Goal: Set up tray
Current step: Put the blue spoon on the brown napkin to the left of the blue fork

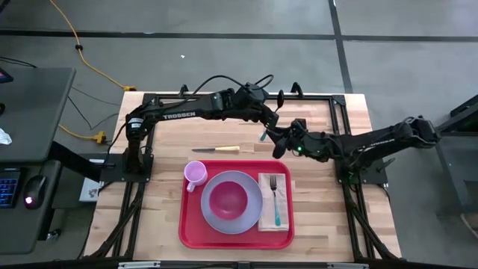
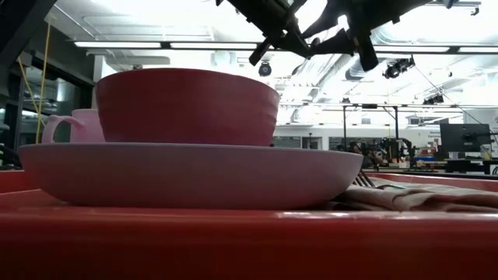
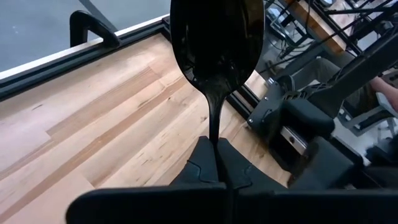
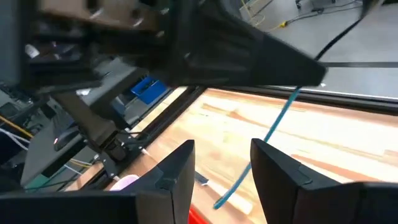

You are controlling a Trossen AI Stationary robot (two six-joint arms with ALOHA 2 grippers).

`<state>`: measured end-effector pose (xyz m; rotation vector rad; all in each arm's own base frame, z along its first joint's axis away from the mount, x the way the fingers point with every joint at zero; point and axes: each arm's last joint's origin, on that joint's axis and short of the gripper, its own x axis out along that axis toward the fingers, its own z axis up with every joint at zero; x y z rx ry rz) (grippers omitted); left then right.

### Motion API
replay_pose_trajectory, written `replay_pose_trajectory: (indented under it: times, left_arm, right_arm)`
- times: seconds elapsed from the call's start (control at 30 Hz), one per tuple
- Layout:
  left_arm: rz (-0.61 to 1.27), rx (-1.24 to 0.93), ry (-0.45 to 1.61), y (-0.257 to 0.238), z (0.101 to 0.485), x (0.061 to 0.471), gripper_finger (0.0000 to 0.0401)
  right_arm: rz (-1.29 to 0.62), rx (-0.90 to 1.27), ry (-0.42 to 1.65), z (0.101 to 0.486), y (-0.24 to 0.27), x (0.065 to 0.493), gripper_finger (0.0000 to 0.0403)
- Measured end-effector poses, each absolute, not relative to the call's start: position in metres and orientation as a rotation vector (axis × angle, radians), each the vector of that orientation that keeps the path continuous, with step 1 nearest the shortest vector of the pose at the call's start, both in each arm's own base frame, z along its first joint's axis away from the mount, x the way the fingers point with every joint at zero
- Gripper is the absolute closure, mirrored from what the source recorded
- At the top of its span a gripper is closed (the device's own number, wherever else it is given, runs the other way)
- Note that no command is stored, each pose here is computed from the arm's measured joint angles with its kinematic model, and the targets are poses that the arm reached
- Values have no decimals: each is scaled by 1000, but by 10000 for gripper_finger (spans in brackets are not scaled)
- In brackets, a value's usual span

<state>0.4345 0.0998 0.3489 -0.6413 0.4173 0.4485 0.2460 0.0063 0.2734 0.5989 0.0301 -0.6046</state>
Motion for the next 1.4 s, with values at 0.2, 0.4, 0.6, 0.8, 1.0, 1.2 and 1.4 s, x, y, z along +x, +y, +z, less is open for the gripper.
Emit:
replay_pose_trajectory:
  times: [0.2, 0.4, 0.6, 0.8, 1.0, 1.2, 1.4]
  left_arm:
    - [434, -624, 425, 97, 349, 435, 391]
    - [437, -616, 433, 97, 348, 435, 391]
    - [441, -616, 439, 97, 348, 434, 391]
    - [440, -616, 422, 97, 349, 435, 391]
    - [456, -626, 416, 98, 349, 434, 391]
    - [480, -639, 403, 98, 350, 434, 391]
    - [487, -648, 391, 99, 350, 435, 391]
  right_arm:
    - [-641, 655, 84, 266, -7, 245, 269]
    - [-675, 677, 82, 265, -16, 244, 269]
    - [-660, 696, 84, 265, -21, 244, 269]
    - [-657, 708, 65, 266, -22, 245, 269]
    - [-683, 701, 53, 266, -22, 244, 269]
    - [-703, 711, 38, 267, -23, 244, 269]
    - [-700, 731, 19, 268, -23, 244, 269]
